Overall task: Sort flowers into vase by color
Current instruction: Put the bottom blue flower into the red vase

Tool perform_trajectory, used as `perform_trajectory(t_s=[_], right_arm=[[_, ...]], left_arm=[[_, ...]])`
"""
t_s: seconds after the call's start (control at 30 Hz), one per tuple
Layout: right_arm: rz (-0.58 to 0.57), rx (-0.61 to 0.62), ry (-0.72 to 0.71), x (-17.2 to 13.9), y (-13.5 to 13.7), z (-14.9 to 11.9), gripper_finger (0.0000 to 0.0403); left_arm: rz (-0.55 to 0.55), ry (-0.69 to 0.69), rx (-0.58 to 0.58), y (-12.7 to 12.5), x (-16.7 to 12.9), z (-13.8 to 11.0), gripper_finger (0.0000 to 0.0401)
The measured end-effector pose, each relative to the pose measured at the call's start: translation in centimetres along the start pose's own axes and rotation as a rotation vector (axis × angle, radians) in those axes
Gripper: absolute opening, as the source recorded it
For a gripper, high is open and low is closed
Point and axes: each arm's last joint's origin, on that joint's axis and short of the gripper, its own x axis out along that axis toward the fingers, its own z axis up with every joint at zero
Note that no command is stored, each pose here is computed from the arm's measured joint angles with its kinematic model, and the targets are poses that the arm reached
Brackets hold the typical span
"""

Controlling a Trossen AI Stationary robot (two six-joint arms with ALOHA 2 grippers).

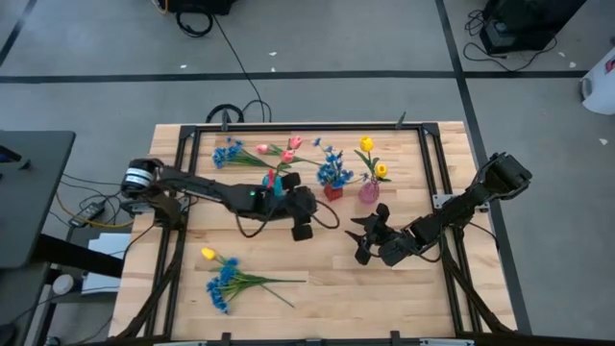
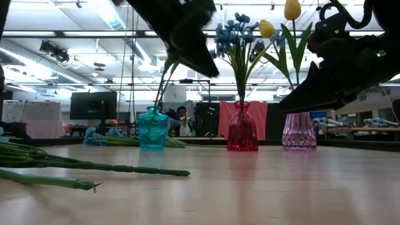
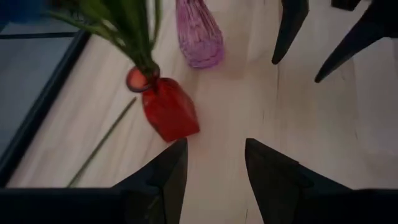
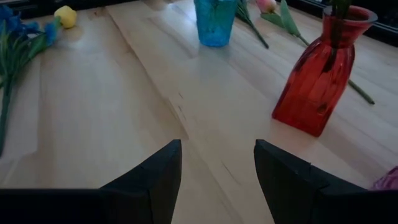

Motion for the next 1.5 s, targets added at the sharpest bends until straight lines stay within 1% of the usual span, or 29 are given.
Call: perform_trajectory(t_s=[0.1, 0.17, 0.23, 0.33, 0.37, 0.5, 0.6, 0.67, 0.83, 0.93, 1.07, 1.27, 1.43, 1.5], right_arm=[[0.000, 0.001, -0.001, 0.0, 0.0, 0.0, 0.0210], [0.000, 0.001, -0.001, 0.0, 0.0, 0.0, 0.0210], [0.001, 0.002, -0.001, 0.0, 0.0, 0.0, 0.0210], [0.004, 0.003, 0.001, 0.0, 0.0, 0.0, 0.0210], [0.008, 0.006, 0.000, 0.0, 0.1, 0.0, 0.0210], [0.027, 0.010, -0.005, 0.0, 0.2, 0.2, 0.0210], [0.113, 0.010, 0.015, 0.2, 0.5, 0.5, 0.0210], [0.157, 0.018, 0.018, 0.3, 0.7, 0.8, 0.0210], [0.140, 0.006, 0.005, 0.5, 0.5, 1.0, 0.0210], [0.126, 0.004, 0.000, 0.7, 0.4, 1.1, 0.0210], [0.123, 0.004, -0.004, 0.8, 0.3, 1.2, 0.0210], [0.128, -0.001, -0.009, 0.8, 0.3, 1.2, 0.0210], [0.148, 0.000, -0.006, 0.8, 0.4, 1.3, 0.0210], [0.151, 0.001, -0.008, 0.8, 0.5, 1.3, 0.0210]], left_arm=[[-0.023, -0.010, 0.010, -0.3, -2.6, 0.3, 0.0168], [-0.073, 0.019, 0.024, -0.6, -4.1, 0.1, 0.0168], [-0.180, 0.074, 0.044, -1.2, -5.2, -0.4, 0.0168], [-0.344, 0.197, 0.017, -2.5, -6.3, -1.7, 0.0168], [-0.380, 0.243, 0.007, -3.1, -6.5, -2.2, 0.0168], [-0.451, 0.376, -0.018, -5.6, -6.6, -4.8, 0.0168], [-0.457, 0.424, -0.053, -7.3, -6.6, -6.2, 0.0168], [-0.459, 0.438, -0.087, -8.2, -6.4, -6.6, 0.0168], [-0.505, 0.436, -0.100, -10.7, -6.1, -7.4, 0.0168], [-0.498, 0.482, -0.081, -11.9, -5.5, -8.5, 0.0168], [-0.486, 0.530, -0.077, -12.9, -4.9, -9.6, 0.0168], [-0.485, 0.575, -0.073, -13.9, -4.9, -10.6, 0.0168], [-0.445, 0.626, -0.037, -14.0, -4.8, -11.5, 0.0168], [-0.439, 0.624, -0.035, -14.0, -4.7, -11.5, 0.0168]])
